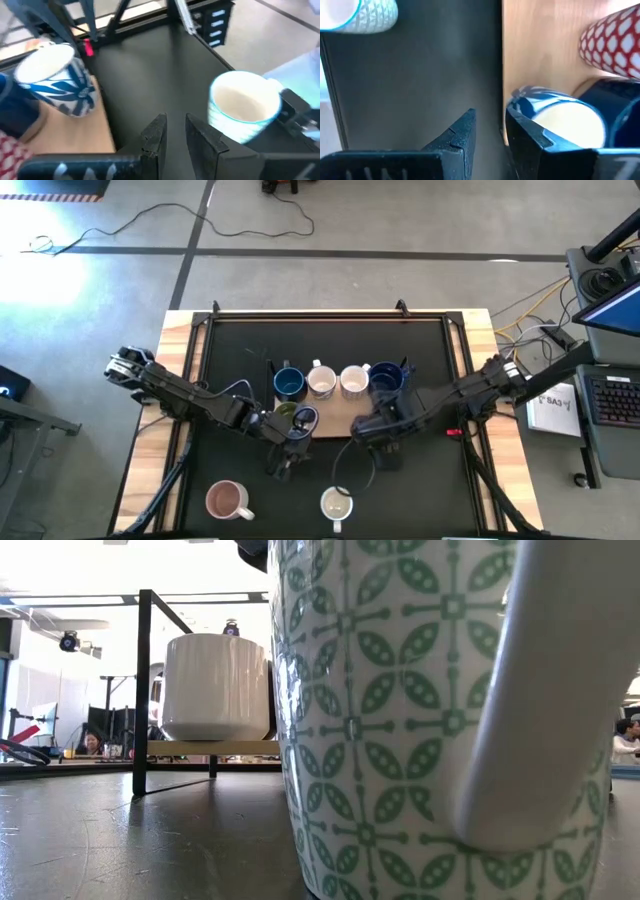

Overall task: Place coffee mugs
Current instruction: Put the blue patterned mug on the shelf

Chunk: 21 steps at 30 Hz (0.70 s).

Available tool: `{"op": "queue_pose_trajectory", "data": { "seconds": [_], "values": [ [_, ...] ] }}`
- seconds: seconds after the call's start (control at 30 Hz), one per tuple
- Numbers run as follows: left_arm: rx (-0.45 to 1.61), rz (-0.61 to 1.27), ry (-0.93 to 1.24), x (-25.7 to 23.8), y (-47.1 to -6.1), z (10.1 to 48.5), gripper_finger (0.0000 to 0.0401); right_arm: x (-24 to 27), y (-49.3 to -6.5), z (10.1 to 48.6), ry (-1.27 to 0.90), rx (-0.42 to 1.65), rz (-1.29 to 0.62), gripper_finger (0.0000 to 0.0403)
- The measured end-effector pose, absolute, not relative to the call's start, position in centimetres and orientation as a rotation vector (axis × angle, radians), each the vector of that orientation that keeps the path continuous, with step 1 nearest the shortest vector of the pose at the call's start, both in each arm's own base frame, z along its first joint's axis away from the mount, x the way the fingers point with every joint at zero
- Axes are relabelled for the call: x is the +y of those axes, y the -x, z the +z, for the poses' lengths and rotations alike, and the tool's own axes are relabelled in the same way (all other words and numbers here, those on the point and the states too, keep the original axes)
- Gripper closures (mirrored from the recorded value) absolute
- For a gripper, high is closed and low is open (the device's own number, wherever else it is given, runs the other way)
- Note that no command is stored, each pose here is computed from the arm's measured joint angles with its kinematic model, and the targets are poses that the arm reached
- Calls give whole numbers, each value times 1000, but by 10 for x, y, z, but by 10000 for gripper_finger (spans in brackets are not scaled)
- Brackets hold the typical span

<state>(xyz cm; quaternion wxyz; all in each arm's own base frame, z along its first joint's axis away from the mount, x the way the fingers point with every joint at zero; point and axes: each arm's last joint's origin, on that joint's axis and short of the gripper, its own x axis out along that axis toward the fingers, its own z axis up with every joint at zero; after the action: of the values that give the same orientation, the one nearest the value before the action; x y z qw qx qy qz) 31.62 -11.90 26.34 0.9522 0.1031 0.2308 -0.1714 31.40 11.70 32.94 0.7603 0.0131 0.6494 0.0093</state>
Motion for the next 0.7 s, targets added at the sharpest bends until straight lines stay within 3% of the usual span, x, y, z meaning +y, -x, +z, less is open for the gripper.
{"op": "queue_pose_trajectory", "data": {
  "seconds": [0.43, 0.7],
  "values": [
    [504, -433, -207, -121, -314, 260, 348, 124, -310, 307, -191, 1404, -288, 310],
    [520, -462, -216, -121, -312, 258, 348, 122, -304, 279, -195, 1485, -377, 310]
  ]
}}
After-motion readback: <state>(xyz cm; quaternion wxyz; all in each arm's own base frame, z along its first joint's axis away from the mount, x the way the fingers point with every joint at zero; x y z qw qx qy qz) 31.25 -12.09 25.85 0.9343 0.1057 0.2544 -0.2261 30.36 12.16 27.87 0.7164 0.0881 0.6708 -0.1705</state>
